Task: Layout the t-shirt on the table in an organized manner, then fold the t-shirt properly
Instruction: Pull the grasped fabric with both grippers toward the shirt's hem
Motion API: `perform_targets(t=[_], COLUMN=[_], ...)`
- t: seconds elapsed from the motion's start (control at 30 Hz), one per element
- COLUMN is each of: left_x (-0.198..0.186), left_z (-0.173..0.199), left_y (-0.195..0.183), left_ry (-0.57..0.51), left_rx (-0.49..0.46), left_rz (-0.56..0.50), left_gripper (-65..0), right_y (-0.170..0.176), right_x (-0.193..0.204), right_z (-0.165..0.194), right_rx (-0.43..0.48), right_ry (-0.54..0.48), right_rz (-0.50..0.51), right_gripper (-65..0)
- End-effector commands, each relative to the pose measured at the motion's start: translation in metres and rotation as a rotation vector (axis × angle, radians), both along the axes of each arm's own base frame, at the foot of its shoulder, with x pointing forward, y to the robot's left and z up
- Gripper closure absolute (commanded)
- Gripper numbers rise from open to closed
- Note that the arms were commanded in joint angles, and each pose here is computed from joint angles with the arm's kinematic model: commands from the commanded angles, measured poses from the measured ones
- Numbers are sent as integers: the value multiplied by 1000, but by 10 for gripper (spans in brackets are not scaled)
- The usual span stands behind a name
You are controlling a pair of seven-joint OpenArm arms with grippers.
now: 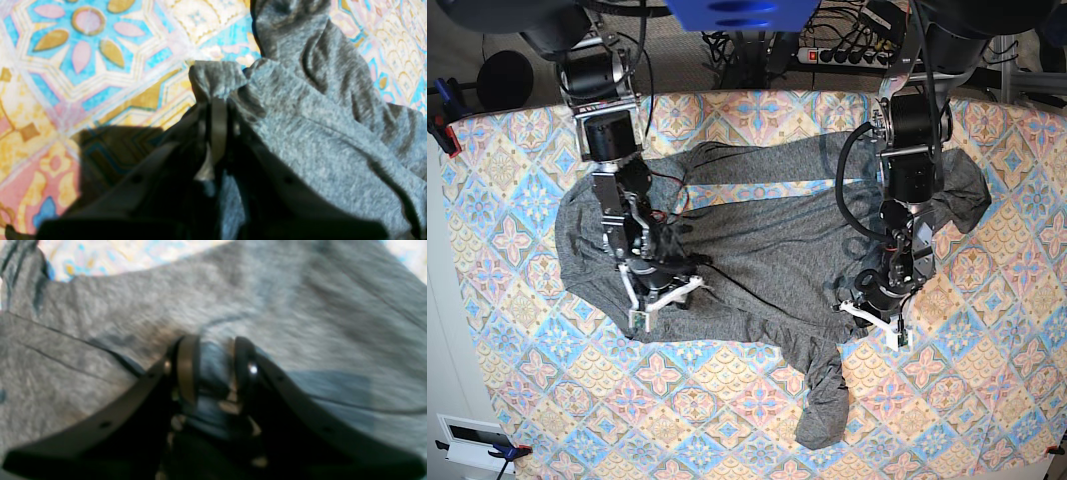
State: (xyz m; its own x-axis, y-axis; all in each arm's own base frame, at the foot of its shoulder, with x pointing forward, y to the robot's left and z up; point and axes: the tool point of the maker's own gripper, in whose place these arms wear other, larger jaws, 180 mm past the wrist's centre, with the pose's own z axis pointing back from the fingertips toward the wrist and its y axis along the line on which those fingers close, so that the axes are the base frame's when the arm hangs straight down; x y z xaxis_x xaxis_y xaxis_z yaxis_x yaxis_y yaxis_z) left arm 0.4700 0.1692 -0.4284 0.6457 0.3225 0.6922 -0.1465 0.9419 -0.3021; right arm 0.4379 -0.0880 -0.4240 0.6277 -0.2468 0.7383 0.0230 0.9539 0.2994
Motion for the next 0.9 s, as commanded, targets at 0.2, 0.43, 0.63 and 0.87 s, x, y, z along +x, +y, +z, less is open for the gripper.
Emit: perform_targets(t=[0.2,0.43,0.63,0.87], left_x=[11,7,8,9], left_z=[18,32,43,52], left_y=[31,99,124,139], left_ry=[-47,-119,-150,-181], left_rx=[12,-11,28,52], left_rz=[65,254,280,298], left_gripper=[0,0,0,0], right_y=[0,-7,-7,-8], right_x=[10,31,31,32], right_z=[-18,2,2,3], right_rx=[6,0,0,0], right_ry=[41,-9,-9,-20], right_rz=[8,-3,-3,-10], right_gripper=[-185,-185,-185,-185])
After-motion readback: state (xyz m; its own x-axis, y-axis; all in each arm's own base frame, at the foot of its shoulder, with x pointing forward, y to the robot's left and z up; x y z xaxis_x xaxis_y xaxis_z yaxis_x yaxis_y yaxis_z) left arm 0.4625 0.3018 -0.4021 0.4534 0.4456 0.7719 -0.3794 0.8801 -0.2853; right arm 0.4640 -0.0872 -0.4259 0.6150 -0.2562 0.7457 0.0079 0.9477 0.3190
